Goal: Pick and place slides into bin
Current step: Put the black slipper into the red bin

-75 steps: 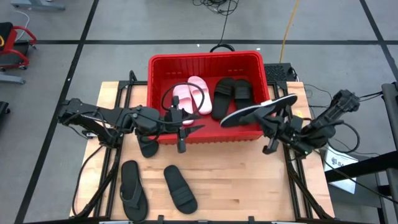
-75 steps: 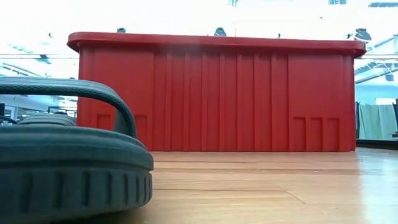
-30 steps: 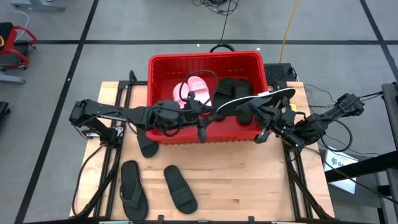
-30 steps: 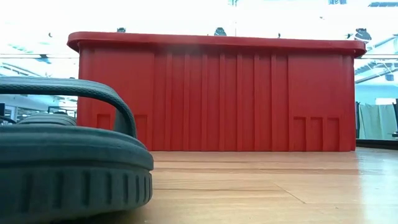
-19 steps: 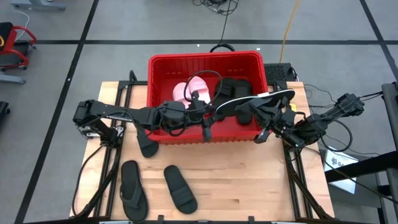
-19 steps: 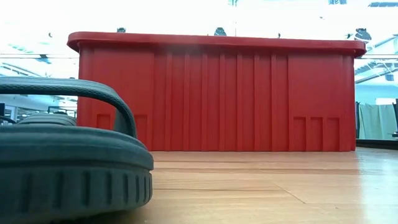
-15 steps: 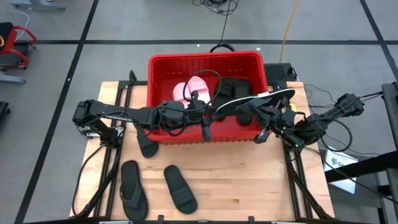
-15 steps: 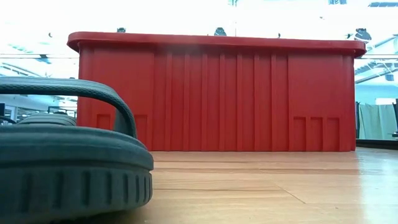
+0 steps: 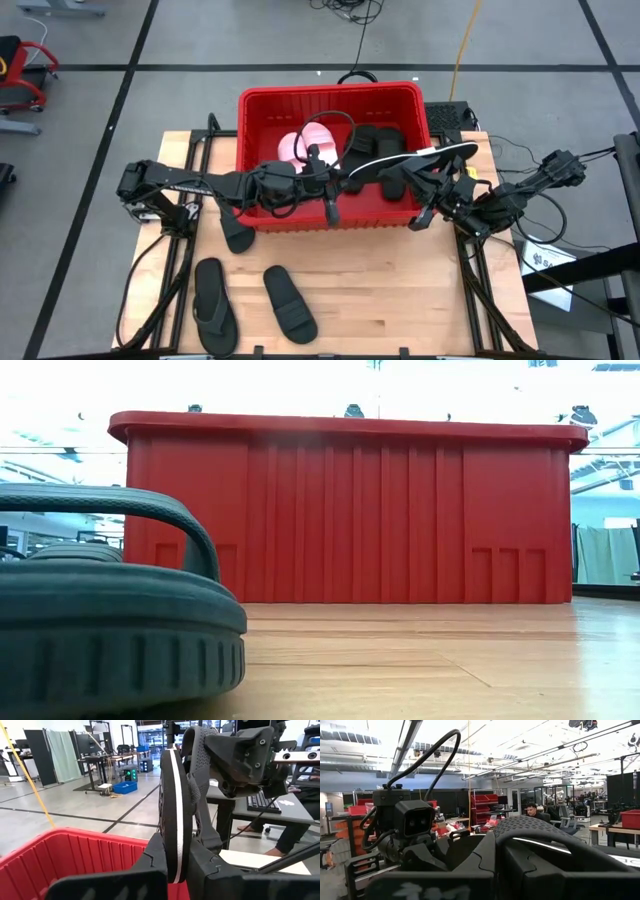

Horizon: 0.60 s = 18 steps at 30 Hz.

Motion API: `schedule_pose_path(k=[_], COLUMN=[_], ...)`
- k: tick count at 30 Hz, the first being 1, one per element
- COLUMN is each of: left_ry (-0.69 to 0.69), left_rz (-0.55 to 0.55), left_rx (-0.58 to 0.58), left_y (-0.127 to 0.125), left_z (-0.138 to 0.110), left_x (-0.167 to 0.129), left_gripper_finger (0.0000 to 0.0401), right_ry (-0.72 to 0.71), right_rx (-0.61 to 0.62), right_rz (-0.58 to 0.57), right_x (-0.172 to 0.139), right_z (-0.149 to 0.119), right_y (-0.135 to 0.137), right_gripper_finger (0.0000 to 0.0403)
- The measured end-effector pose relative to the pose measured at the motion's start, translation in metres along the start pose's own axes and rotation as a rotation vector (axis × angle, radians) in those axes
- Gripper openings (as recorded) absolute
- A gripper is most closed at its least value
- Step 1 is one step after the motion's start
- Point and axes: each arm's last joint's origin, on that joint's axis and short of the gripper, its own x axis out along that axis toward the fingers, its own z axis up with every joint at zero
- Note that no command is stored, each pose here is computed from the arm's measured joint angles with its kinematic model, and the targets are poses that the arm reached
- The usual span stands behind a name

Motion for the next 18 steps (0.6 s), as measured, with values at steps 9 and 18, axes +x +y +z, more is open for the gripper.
schedule_pose_path(k=[9,18], left_ry=[-0.001,-0.009], left_rz=[0.000,0.031], left_rx=[0.013,0.029], left_y=[0.0006,0.0059], left_z=[0.0015,0.0077], left_x=[-0.0015,-0.0066], left_gripper_finger=[0.0013,0.0013], right_ry=[0.002,0.061], right_rx=[0.000,-0.036], right_rz=[-0.004,-0.121], right_x=[0.0000,-0.0003], right_z=[-0.0001,-0.0023], right_y=[-0.0001,-0.0033], right_gripper_finger=[0.0029,0.0087])
